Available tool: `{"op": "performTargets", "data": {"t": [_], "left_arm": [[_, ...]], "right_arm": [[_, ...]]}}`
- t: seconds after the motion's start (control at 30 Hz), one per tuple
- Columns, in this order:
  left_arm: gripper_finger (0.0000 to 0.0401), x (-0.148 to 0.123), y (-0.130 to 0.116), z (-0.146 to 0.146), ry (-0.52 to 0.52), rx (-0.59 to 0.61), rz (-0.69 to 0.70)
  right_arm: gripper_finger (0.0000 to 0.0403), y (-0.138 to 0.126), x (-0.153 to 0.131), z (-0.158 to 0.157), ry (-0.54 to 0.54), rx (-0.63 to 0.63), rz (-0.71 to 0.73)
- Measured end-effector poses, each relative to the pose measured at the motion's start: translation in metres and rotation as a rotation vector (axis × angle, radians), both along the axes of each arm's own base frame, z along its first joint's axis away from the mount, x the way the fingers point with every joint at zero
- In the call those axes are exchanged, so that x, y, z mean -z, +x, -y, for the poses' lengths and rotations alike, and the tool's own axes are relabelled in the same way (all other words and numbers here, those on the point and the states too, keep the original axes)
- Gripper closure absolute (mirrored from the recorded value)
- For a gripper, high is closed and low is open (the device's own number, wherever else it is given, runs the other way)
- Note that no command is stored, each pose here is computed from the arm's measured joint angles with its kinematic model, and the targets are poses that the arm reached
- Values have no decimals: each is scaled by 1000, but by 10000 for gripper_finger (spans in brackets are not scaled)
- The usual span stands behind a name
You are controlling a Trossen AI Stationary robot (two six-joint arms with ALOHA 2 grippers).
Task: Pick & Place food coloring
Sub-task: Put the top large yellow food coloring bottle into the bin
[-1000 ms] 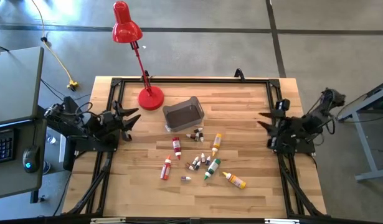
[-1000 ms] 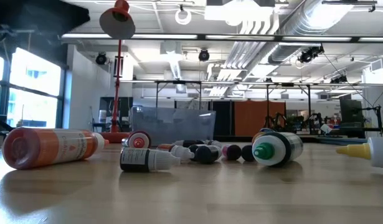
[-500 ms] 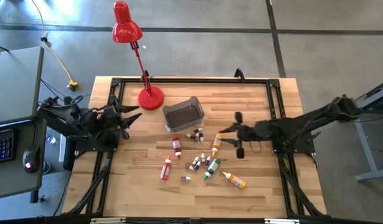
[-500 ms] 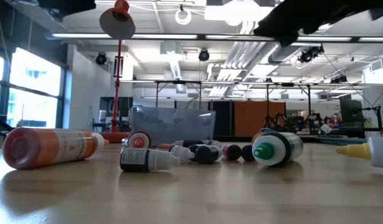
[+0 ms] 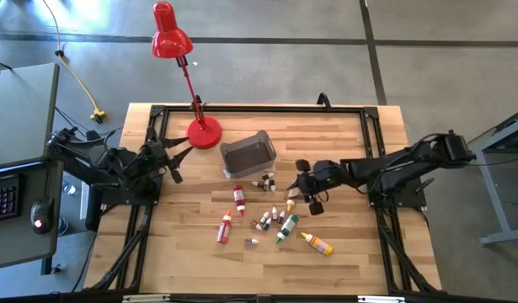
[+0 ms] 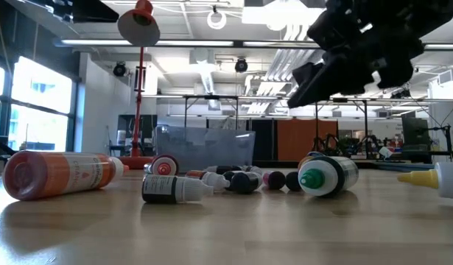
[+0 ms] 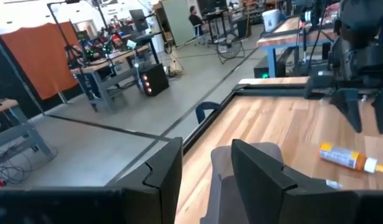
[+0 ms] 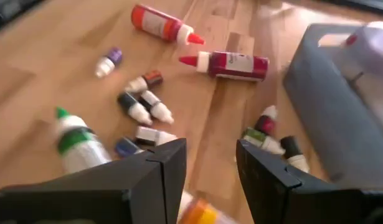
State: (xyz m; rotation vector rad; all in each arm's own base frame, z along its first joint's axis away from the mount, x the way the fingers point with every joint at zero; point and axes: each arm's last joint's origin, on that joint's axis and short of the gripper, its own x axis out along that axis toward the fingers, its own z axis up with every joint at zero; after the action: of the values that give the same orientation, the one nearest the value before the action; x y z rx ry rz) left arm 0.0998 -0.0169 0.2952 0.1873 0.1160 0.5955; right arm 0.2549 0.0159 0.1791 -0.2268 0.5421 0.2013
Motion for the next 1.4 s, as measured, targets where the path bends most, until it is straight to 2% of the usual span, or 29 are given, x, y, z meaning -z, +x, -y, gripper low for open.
{"op": "performTargets", "data": {"t": [0.2, 0.43, 0.57, 0.7, 0.8, 1.13, 1.3, 1.4], "left_arm": [[266, 1, 0, 0, -5, -1, -1], [266, 1, 0, 0, -67, -6, 39], [266, 1, 0, 0, -66, -5, 36], [266, 1, 0, 0, -80, -5, 46], [266, 1, 0, 0, -107, -7, 65], [266, 1, 0, 0, -146, -8, 92], [266, 1, 0, 0, -169, -9, 107], [266, 1, 0, 0, -184, -11, 118]], "right_arm": [[269, 3, -9, 4, -129, 82, 93], [269, 4, -20, 3, -115, 57, 185], [269, 5, -12, 1, -130, -9, 142], [269, 7, -8, 2, -65, 18, 127], [265, 8, -10, 5, -34, -7, 143], [208, 7, -9, 12, -28, -11, 130], [199, 2, 0, 7, -79, -170, 53], [199, -1, 4, 4, -73, -208, 2]]}}
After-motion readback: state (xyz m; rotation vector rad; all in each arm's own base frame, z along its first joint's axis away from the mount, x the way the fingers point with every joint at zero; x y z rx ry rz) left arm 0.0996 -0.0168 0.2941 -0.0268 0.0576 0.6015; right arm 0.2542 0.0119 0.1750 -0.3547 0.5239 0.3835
